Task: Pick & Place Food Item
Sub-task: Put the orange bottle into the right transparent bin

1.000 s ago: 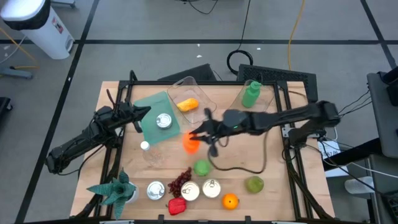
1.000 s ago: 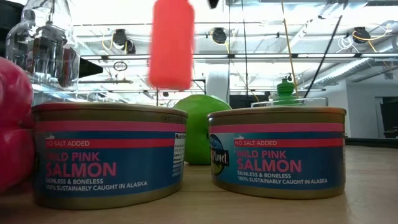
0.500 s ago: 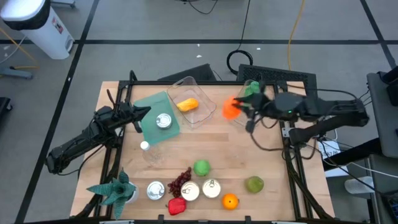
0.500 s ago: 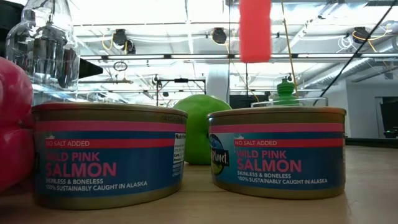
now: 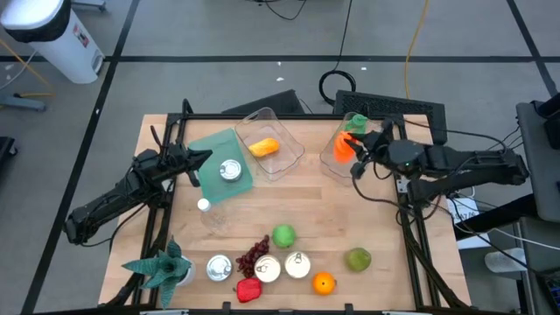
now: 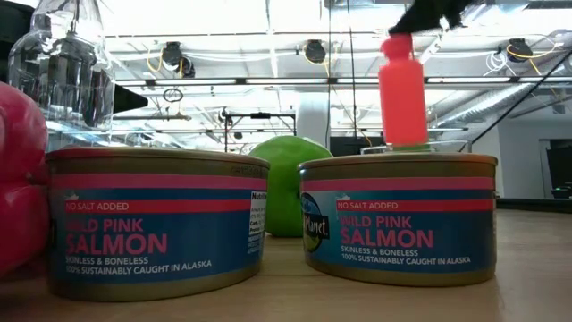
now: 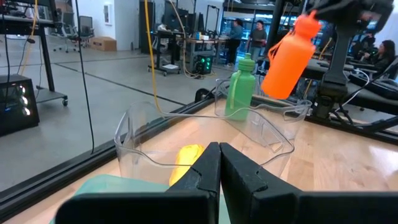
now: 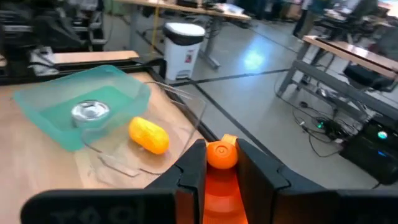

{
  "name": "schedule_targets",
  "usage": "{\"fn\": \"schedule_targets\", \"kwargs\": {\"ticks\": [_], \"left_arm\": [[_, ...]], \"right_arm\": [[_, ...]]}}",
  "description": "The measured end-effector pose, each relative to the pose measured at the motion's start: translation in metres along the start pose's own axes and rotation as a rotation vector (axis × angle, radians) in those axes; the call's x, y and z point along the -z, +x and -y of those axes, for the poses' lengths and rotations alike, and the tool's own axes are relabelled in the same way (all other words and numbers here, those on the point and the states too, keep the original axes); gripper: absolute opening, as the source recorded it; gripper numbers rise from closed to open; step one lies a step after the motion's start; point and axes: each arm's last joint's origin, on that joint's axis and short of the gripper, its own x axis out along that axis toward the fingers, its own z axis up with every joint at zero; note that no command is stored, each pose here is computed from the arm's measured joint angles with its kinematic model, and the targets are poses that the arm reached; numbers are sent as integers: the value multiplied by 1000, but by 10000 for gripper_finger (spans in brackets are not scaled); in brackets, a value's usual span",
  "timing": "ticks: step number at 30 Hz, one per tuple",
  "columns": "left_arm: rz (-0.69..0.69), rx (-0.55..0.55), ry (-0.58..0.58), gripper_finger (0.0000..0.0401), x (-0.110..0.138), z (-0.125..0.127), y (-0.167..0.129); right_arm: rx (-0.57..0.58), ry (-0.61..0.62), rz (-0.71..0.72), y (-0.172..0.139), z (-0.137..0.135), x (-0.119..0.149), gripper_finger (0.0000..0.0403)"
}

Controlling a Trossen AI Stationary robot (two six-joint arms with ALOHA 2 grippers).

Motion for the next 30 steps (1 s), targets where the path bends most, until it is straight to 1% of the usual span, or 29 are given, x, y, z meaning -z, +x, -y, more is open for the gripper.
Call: {"fn": "schedule_targets", "kwargs": {"ticks": [3,7,12,17,25,30], "left_arm": [[0,0,-5,15,0,0,0],[0,0,-2,15,0,0,0],[0,0,-2,15,0,0,0],[0,0,-2,15,0,0,0],[0,0,-1,15,0,0,0],[0,0,0,15,0,0,0]], "right_arm": [[27,29,-4,7,1,26,60],[40,68,-19,15,0,52,61],[26,144,-3,23,-5,74,65],[17,159,7,28,-9,96,61],[33,219,62,31,-11,121,66],[26,223,92,31,-11,121,68]]}}
